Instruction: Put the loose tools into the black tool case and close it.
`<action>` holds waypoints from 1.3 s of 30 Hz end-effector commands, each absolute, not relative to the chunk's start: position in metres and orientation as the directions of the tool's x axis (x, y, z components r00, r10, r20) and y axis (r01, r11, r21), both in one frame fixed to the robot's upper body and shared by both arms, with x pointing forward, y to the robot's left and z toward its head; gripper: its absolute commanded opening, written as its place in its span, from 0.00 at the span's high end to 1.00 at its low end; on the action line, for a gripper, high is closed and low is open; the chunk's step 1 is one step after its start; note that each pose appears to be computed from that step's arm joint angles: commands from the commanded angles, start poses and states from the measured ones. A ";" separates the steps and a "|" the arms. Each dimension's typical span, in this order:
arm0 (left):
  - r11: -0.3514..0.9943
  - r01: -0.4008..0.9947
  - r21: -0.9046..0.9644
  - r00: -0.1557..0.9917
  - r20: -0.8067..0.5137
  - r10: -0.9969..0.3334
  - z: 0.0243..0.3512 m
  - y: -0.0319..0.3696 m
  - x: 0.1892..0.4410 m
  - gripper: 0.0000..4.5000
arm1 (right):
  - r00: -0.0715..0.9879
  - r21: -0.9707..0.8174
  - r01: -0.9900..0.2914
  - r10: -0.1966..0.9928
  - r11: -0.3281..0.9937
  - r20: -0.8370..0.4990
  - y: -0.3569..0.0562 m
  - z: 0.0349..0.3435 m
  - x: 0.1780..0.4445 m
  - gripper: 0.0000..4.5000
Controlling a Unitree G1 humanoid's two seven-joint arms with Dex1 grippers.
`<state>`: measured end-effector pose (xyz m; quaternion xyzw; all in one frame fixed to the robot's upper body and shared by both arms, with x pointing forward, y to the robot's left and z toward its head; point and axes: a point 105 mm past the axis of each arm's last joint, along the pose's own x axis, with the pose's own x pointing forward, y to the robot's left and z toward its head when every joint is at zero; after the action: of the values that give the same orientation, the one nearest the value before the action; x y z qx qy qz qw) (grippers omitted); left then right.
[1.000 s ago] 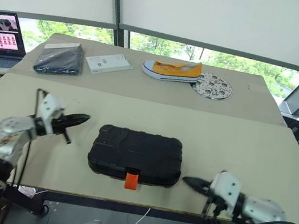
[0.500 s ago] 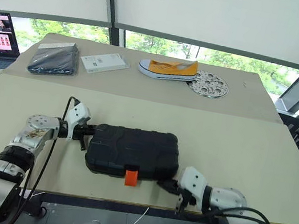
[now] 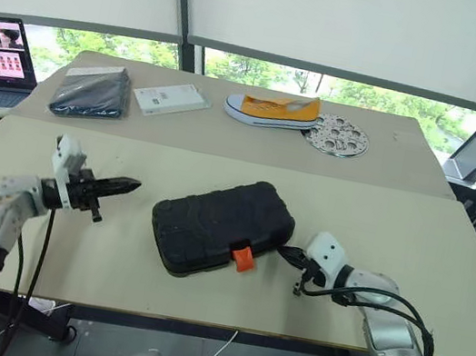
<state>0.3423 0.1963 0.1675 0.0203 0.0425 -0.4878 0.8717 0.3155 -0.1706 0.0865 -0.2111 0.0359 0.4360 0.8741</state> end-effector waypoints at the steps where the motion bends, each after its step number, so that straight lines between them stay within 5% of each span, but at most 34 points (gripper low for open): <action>1: 0.359 0.933 -0.029 0.354 -0.103 -0.929 0.177 0.141 0.334 1.00 | 0.642 -0.346 -0.745 0.753 0.570 -0.143 -0.174 0.106 0.307 1.00; 6: 0.224 0.975 0.006 0.219 -0.243 -0.945 0.153 0.081 0.329 1.00 | 0.590 -0.324 -0.776 0.805 0.541 -0.068 -0.160 0.115 0.283 1.00; 13: 0.164 0.985 0.054 0.167 -0.533 -0.830 0.077 0.074 0.323 1.00 | 0.497 -0.287 -0.839 0.865 0.462 -0.063 -0.131 0.116 0.265 1.00; 32: 0.223 0.975 0.019 0.203 -0.489 -0.848 0.079 0.075 0.329 1.00 | 0.493 -0.228 -0.864 0.847 0.450 -0.197 -0.104 0.068 0.285 1.00; 39: 0.246 0.969 0.011 0.221 -0.481 -0.848 0.077 0.074 0.330 1.00 | 0.502 -0.204 -0.855 0.860 0.477 -0.088 -0.091 0.087 0.294 1.00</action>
<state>0.3330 0.0617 0.1191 0.1695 0.1094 -0.6168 0.7608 0.2870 -0.0978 0.0598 -0.1289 0.0413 0.5024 0.8539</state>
